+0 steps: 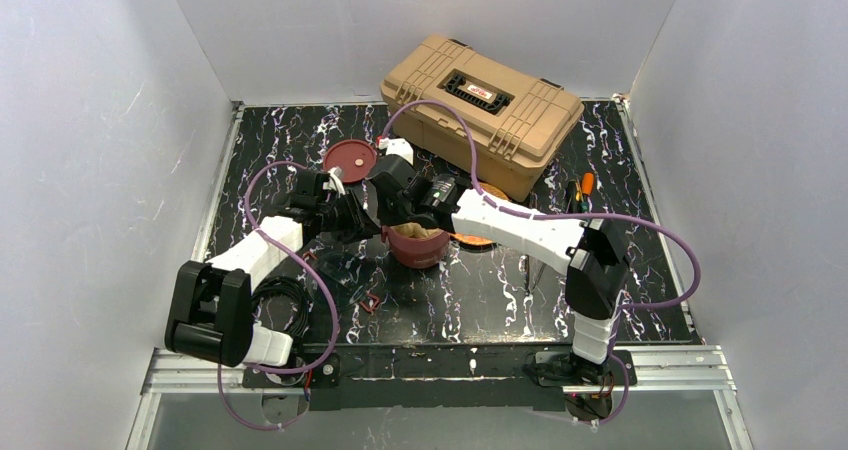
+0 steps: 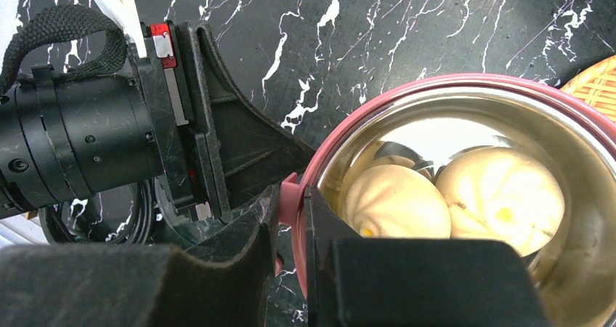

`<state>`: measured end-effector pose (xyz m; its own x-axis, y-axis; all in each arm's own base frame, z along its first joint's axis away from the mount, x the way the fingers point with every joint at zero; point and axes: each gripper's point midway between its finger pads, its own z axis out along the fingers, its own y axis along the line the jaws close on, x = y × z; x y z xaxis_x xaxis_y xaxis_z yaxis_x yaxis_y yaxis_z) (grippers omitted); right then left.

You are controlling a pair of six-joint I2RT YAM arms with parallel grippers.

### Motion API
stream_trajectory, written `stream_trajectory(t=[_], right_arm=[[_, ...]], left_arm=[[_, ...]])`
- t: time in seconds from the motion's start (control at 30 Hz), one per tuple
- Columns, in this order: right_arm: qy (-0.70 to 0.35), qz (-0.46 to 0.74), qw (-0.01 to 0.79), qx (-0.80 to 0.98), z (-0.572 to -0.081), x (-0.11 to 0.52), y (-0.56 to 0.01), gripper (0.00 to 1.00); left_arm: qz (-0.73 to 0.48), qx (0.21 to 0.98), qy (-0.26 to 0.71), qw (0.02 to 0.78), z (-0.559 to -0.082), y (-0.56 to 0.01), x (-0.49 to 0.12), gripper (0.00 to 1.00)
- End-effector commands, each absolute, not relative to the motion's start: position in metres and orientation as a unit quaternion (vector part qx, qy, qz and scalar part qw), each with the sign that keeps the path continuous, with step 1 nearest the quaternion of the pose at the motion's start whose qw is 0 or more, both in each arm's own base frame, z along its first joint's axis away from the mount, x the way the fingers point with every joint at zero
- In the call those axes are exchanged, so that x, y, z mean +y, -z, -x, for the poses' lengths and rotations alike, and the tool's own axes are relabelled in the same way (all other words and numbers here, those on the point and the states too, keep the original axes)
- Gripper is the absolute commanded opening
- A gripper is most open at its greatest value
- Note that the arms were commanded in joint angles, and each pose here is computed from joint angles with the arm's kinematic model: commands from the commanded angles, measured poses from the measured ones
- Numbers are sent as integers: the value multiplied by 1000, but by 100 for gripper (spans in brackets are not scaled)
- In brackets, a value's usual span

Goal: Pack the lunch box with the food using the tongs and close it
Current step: Close the fastener on the packing box.

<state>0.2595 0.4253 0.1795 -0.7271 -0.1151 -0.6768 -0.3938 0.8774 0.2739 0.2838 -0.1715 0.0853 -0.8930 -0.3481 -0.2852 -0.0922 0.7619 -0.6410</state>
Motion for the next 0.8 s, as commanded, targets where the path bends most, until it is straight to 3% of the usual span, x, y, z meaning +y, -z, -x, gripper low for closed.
stream_trajectory(t=[0.0, 0.77], right_arm=[[-96, 160, 273, 944, -243, 378, -109, 1], [-117, 145, 300, 935, -242, 371, -117, 4]], left_arm=[[114, 919, 332, 182, -281, -78, -182, 27], [122, 918, 336, 170, -276, -68, -192, 23]])
